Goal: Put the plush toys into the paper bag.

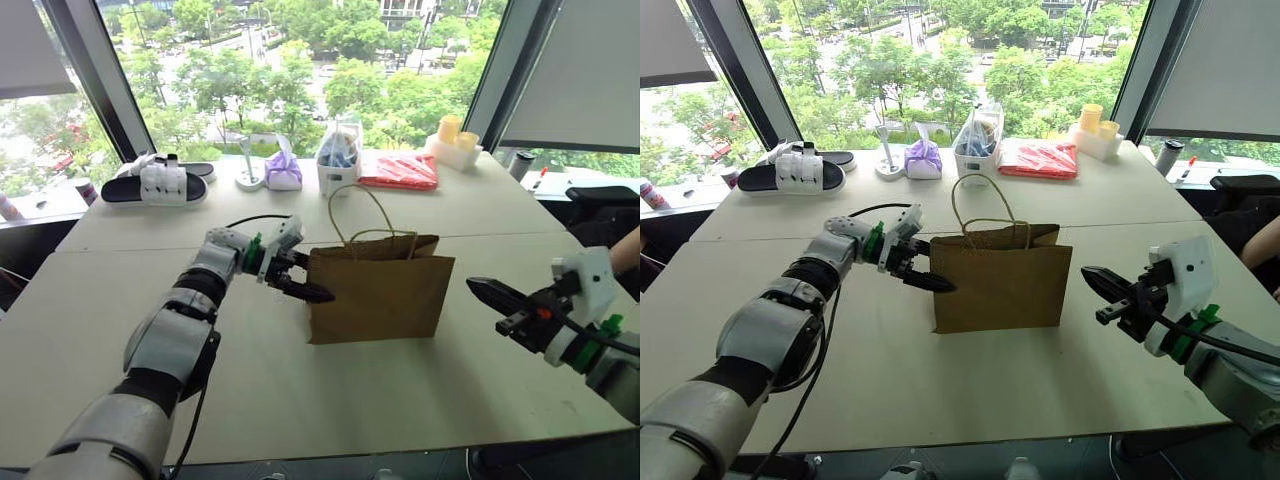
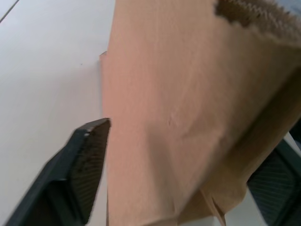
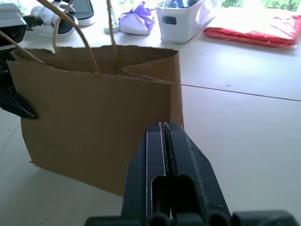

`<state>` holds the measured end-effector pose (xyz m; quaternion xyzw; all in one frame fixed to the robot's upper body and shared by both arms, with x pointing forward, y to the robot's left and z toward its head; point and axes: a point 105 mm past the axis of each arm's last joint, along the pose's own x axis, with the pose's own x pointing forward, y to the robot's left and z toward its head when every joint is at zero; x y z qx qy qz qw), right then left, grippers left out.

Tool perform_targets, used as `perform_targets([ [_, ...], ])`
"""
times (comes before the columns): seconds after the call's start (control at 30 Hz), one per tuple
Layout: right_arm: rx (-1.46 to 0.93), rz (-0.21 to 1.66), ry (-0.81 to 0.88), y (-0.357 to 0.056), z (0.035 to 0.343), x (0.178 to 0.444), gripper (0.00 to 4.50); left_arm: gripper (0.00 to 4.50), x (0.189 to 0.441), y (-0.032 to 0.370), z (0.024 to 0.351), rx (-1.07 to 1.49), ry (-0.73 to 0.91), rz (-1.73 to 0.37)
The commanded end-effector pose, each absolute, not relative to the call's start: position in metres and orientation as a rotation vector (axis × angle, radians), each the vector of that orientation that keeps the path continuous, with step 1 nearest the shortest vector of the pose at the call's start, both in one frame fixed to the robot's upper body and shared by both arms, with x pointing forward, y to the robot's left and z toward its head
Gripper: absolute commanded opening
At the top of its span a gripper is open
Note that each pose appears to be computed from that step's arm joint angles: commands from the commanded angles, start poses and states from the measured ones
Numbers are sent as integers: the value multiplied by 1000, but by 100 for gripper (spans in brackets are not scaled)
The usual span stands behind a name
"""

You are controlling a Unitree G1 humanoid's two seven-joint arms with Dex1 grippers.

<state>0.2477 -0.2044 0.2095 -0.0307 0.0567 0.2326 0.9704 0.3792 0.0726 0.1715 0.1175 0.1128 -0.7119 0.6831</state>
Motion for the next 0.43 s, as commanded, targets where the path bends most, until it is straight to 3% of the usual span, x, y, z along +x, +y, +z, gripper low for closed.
perform_targets([
  [0.03,-116,501,90,-200,215,250,0,442,382,86,190,289,165,-1568],
  [0.17,-165,542,110,-196,211,253,0,442,377,110,199,281,134,-1518],
  [0.27,-220,585,127,-195,211,255,0,442,362,129,212,227,90,-1455],
  [0.43,-257,720,150,-181,205,250,0,442,331,144,200,214,94,-1359],
])
